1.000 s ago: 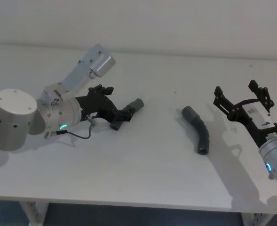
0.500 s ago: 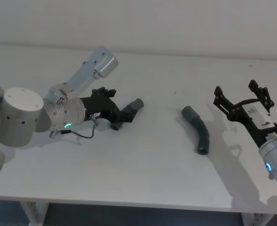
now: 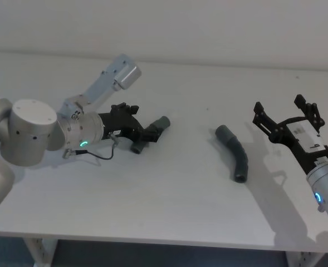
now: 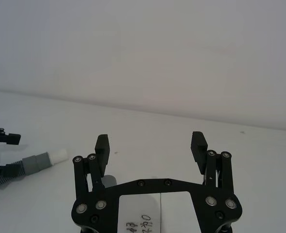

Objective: Use both hands to pick up one end of the pipe from the table, align the ends, and insert them.

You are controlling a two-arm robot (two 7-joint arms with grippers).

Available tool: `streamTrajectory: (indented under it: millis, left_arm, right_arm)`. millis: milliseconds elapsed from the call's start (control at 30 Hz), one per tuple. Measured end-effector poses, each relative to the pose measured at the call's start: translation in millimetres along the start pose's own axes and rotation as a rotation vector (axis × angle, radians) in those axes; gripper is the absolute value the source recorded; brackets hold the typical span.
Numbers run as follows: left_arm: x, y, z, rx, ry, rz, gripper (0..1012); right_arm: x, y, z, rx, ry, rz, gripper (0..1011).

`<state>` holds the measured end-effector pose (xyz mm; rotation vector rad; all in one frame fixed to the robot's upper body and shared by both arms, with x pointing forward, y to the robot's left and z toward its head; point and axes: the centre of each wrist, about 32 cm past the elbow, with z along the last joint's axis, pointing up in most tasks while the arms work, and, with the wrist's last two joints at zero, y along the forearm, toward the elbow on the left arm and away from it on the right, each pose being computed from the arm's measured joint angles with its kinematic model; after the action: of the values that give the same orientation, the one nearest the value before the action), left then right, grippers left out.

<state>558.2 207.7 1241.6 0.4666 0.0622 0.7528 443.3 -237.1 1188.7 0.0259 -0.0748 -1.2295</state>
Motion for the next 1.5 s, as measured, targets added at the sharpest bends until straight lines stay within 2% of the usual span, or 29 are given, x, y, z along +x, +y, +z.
streamTrajectory:
  millis: [267,533,1033,1300,1400,1433,1467,1500]
  left_arm:
    - [6.5,-10.9,-0.6,0.007,0.008,-0.018,1001]
    - [9.5,-18.5,-0.9,0.014,0.014,-0.033,1001]
    - [10.4,-23.7,-1.1,0.024,0.029,-0.042,1001]
    - [10.4,-24.5,-1.0,0.027,0.034,-0.044,844]
    - [10.5,-24.7,-1.2,0.028,0.035,-0.044,752]
    - [10.5,-24.7,-1.2,0.028,0.035,-0.044,752]
    - [10.5,-24.8,-1.3,0.029,0.036,-0.044,677]
    - [10.5,-24.8,-1.3,0.029,0.036,-0.044,662]
  right_arm:
    - [0.0,0.0,0.0,0.000,0.000,0.000,1001]
    - [0.0,0.0,0.0,0.000,0.000,0.000,1001]
    - [0.0,0.0,0.0,0.000,0.000,0.000,1001]
    - [0.0,0.0,0.0,0.000,0.000,0.000,1001]
    - [0.0,0.0,0.0,0.000,0.000,0.000,1001]
    - [0.0,0.0,0.0,0.000,0.000,0.000,1001]
    - [0.0,0.0,0.0,0.000,0.000,0.000,1001]
    - [0.0,0.0,0.0,0.000,0.000,0.000,1001]
